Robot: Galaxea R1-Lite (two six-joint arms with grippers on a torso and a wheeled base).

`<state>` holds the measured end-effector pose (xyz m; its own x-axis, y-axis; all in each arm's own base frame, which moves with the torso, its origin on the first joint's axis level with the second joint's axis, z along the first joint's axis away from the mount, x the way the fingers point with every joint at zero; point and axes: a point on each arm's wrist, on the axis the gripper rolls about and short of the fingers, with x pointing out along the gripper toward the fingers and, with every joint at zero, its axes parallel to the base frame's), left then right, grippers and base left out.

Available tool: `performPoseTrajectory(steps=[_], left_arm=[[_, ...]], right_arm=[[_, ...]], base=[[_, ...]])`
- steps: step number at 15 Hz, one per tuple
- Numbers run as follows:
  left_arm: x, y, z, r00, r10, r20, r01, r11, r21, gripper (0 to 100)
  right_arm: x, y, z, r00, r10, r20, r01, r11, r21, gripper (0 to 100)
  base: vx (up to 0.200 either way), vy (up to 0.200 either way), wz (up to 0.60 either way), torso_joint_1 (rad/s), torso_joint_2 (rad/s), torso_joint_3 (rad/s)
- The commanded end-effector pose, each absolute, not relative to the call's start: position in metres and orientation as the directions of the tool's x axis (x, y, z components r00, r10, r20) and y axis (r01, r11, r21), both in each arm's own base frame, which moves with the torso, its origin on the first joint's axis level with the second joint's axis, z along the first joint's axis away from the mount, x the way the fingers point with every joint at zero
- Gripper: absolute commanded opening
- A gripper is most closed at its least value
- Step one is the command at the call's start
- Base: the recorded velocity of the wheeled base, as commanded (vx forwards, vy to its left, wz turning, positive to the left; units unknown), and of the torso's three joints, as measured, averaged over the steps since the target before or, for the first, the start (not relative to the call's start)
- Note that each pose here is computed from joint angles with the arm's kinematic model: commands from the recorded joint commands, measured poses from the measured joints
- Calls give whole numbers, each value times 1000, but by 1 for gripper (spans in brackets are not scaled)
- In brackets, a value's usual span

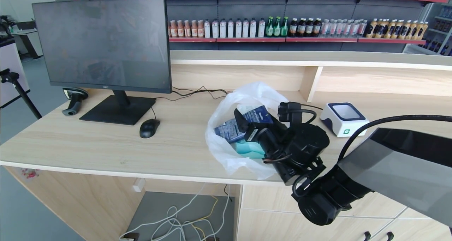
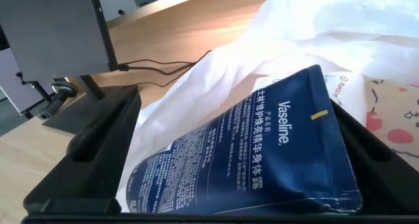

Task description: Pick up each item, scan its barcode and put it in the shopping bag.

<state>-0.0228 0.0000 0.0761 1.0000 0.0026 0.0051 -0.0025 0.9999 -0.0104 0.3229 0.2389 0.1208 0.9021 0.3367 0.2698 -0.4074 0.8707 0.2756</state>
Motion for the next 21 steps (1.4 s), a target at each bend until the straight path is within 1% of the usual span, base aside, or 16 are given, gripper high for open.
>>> performPoseTrajectory(steps=[1,4,7,8,9,10,11,12,13,15,16,17,18,19,20,21], left_arm=[[-23,0,76,1000,3,6,-3,1000,-11,100],[-23,0,76,1000,3,6,-3,1000,-11,100],[-23,0,76,1000,5,6,-5,1000,-12,100],[-23,0,76,1000,5,5,-5,1000,-12,100],[-23,0,76,1000,5,5,-5,1000,-12,100],[-23,0,76,1000,5,5,-5,1000,-12,100],[-23,0,76,1000,5,5,-5,1000,-12,100],[-23,0,76,1000,5,3,-5,1000,-12,100],[-23,0,76,1000,3,5,-3,1000,-6,100],[-23,0,76,1000,3,3,-3,1000,-2,100],[-23,0,76,1000,3,2,-3,1000,-3,100],[-23,0,76,1000,3,2,-3,1000,-3,100],[-23,0,76,1000,3,2,-3,1000,-5,100],[-23,0,76,1000,3,2,-3,1000,-5,100],[-23,0,76,1000,5,2,-5,1000,-6,100],[-23,0,76,1000,5,2,-5,1000,-8,100]], right_arm=[[306,225,144,897,329,297,-409,871,272,100],[286,209,153,904,322,281,-395,879,266,100],[266,193,171,907,296,300,-374,893,250,100],[248,174,184,906,281,317,-363,902,235,100],[238,160,186,913,266,311,-344,910,231,100],[216,134,188,925,238,297,-309,924,224,100],[174,96,178,945,207,254,-263,942,208,100],[152,83,169,950,214,226,-259,946,195,100],[117,63,169,945,212,250,-261,949,179,100],[94,50,170,947,230,225,-269,950,158,100],[63,38,155,932,346,109,-356,930,88,100],[35,23,137,885,464,35,-464,886,-16,100],[13,7,112,834,549,-56,-552,827,-102,100],[-5,-7,93,808,578,-117,-589,795,-143,100],[-16,-16,89,789,598,-142,-614,768,-183,100],[-18,-17,91,796,589,-140,-606,776,-176,100]], base=[[0,0,0,0,0,0],[0,0,0,0,0,0],[0,0,0,0,0,0],[0,0,0,0,0,0],[0,0,0,0,0,0],[0,0,0,0,0,0],[0,0,0,0,0,0],[0,0,0,0,0,0],[0,0,0,0,0,0],[0,0,0,0,0,0],[0,0,0,0,0,0],[0,0,0,0,0,0],[0,0,0,0,0,0],[0,0,0,0,0,0],[0,0,0,0,0,0],[0,0,0,0,0,0]])
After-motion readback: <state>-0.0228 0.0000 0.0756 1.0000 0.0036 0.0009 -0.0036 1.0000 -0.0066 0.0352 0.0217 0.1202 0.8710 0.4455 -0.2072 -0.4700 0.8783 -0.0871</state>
